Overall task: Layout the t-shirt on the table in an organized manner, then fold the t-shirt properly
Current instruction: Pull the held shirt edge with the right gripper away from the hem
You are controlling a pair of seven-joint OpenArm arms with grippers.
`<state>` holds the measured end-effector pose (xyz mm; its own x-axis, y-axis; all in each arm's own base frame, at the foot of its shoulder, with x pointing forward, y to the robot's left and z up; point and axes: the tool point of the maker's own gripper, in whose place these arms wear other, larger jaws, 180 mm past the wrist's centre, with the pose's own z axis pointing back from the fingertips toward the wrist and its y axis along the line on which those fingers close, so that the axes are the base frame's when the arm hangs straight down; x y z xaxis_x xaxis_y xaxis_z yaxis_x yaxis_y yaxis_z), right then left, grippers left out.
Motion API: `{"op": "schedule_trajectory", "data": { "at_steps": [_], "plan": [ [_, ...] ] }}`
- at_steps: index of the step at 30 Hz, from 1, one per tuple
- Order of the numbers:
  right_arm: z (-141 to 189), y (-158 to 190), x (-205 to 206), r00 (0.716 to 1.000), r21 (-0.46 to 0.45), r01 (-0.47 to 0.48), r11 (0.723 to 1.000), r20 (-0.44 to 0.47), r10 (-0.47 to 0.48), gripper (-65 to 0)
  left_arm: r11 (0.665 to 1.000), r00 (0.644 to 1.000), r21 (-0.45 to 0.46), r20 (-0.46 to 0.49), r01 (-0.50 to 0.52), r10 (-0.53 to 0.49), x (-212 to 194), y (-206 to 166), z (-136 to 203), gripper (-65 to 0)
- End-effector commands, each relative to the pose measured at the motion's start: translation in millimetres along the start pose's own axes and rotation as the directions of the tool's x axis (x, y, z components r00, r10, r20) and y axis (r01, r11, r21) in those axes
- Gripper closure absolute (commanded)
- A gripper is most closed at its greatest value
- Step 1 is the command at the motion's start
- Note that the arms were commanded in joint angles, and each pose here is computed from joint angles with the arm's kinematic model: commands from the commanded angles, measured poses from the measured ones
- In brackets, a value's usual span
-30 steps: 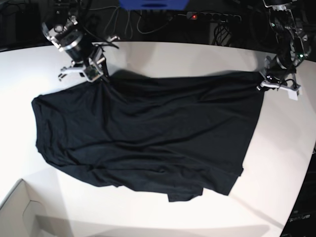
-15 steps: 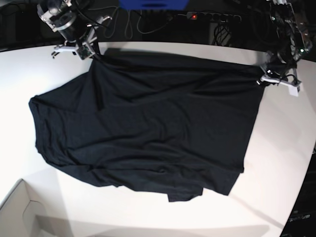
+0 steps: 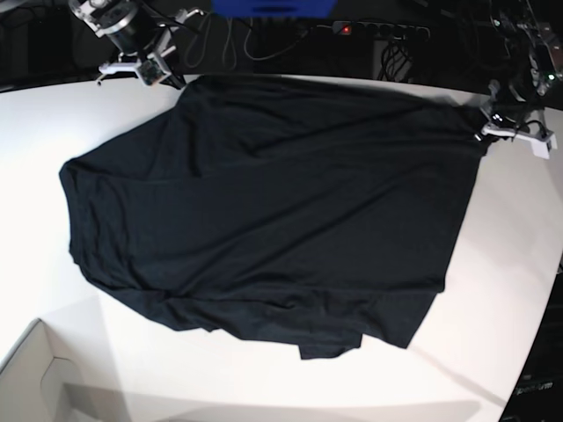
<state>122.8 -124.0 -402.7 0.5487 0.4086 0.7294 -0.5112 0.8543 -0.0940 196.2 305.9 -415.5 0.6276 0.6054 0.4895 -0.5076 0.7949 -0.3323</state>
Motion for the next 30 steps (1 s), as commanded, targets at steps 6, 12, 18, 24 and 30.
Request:
{"op": "schedule_trajectory", "data": {
  "at_steps": [6,12,18,24,30],
  "plan": [
    [5,11,-1,1.000,0.026,0.012,1.000,0.011,-0.013,0.0,1.000,1.000,-0.008,0.011,0.004,-0.004,6,-2,3,0.0],
    [6,15,-5,1.000,0.032,0.022,0.999,0.000,-0.022,0.0,1.000,1.000,-0.005,0.010,0.000,0.000,5,0,2,0.0],
    [6,18,-5,0.999,0.031,0.036,0.999,-0.002,-0.035,0.0,1.000,1.000,-0.007,0.008,0.000,0.000,5,-1,2,0.0],
    [6,18,-5,0.999,0.031,0.038,0.999,-0.001,-0.038,0.0,1.000,1.000,-0.007,0.006,0.000,0.000,4,-1,2,0.0],
    [9,23,-9,0.999,0.036,0.048,0.998,-0.016,-0.048,-11.0,1.000,1.000,-0.007,0.006,0.000,0.000,4,-1,2,0.0]
  ]
}}
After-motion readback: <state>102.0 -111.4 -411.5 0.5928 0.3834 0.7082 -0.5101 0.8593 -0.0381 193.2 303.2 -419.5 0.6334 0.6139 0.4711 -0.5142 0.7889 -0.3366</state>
